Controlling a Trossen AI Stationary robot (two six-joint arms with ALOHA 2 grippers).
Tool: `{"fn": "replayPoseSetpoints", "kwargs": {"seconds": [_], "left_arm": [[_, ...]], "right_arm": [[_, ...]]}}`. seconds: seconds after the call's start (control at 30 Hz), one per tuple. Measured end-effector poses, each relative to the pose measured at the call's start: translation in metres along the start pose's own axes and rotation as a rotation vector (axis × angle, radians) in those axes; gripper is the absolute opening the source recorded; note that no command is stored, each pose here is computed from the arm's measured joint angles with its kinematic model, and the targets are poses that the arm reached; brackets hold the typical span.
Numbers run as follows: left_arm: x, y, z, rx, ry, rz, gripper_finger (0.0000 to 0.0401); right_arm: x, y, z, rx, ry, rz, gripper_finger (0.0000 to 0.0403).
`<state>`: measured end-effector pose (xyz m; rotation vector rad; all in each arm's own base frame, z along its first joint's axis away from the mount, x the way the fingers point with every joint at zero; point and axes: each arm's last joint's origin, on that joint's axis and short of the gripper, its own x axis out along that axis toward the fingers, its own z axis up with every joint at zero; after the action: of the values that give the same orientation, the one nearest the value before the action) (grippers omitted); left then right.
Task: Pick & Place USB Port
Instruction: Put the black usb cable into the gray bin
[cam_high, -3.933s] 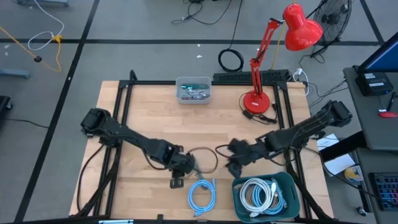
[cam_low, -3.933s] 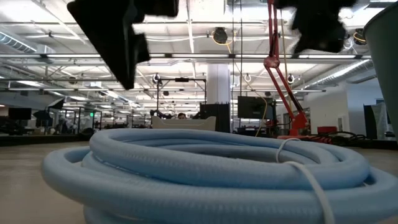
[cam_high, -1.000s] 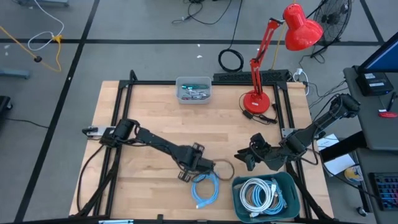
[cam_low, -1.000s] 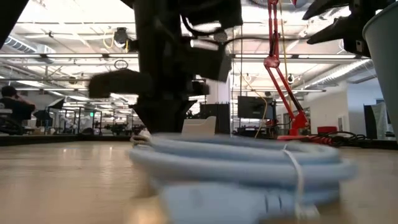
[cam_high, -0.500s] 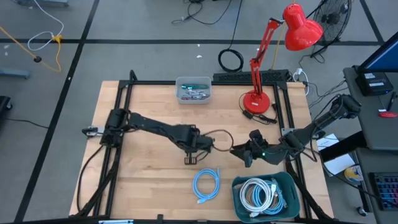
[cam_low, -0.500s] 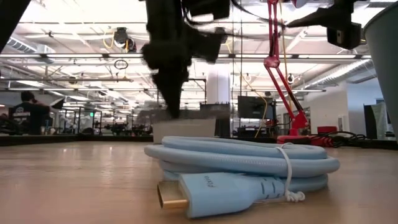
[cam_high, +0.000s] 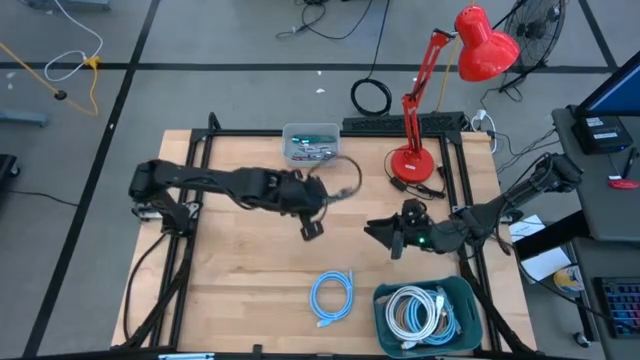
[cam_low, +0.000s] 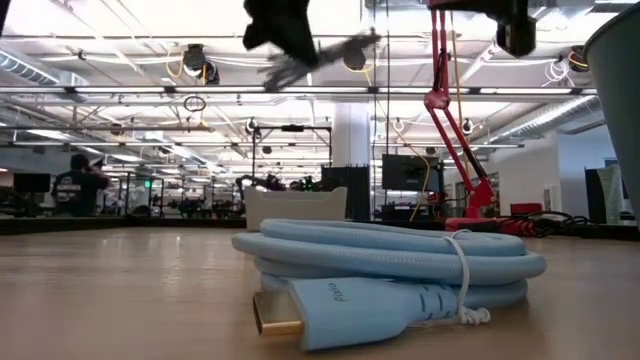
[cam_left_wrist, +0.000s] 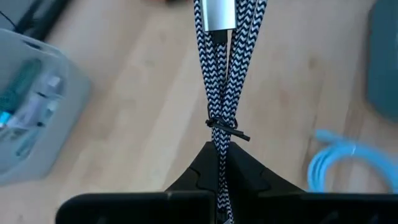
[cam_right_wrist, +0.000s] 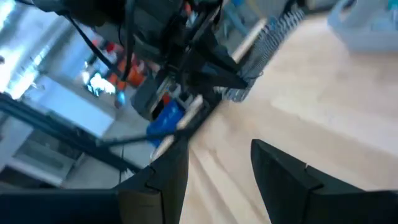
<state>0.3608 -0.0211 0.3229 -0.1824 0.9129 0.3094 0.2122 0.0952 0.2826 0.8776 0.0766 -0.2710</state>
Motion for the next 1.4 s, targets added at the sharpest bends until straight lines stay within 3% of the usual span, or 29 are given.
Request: {"fn": "replayPoseSetpoints", "kwargs": {"seconds": [0.23, 0.47, 0.6, 0.7, 0.83, 1.1, 1.27, 1.4], "left_arm": [[-0.036, 0.005, 0.023, -0.116, -0.266, -0.108, 0.001], [-0.043, -0.002, 0.033, -0.151, -0.354, -0.252, 0.001], [-0.045, -0.005, 0.032, -0.147, -0.362, -0.25, 0.001], [-0.042, 0.004, 0.028, -0.119, -0.322, -0.151, 0.001], [-0.04, 0.042, 0.031, -0.111, -0.274, -0.039, 0.001], [-0.001, 0.152, 0.044, -0.319, -0.177, -0.062, 0.001], [0.028, 0.227, 0.035, -0.44, -0.108, -0.052, 0.001], [0.049, 0.267, 0.023, -0.483, -0.033, -0.043, 0.001]], "right_arm": [[0.008, 0.007, 0.016, -0.034, -0.154, 0.052, 0.0169], [0.019, 0.011, 0.032, -0.074, -0.29, 0.102, 0.0169], [0.024, 0.01, 0.034, -0.082, -0.278, 0.124, 0.0169], [0.025, 0.009, 0.033, -0.064, -0.255, 0.145, 0.0169], [0.025, 0.011, 0.03, -0.066, -0.223, 0.171, 0.0169], [0.018, 0.017, 0.023, -0.063, -0.198, 0.209, 0.0169], [0.018, 0.017, 0.024, -0.072, -0.165, 0.241, 0.0169], [0.019, 0.013, 0.031, -0.062, -0.144, 0.236, 0.0169]]}}
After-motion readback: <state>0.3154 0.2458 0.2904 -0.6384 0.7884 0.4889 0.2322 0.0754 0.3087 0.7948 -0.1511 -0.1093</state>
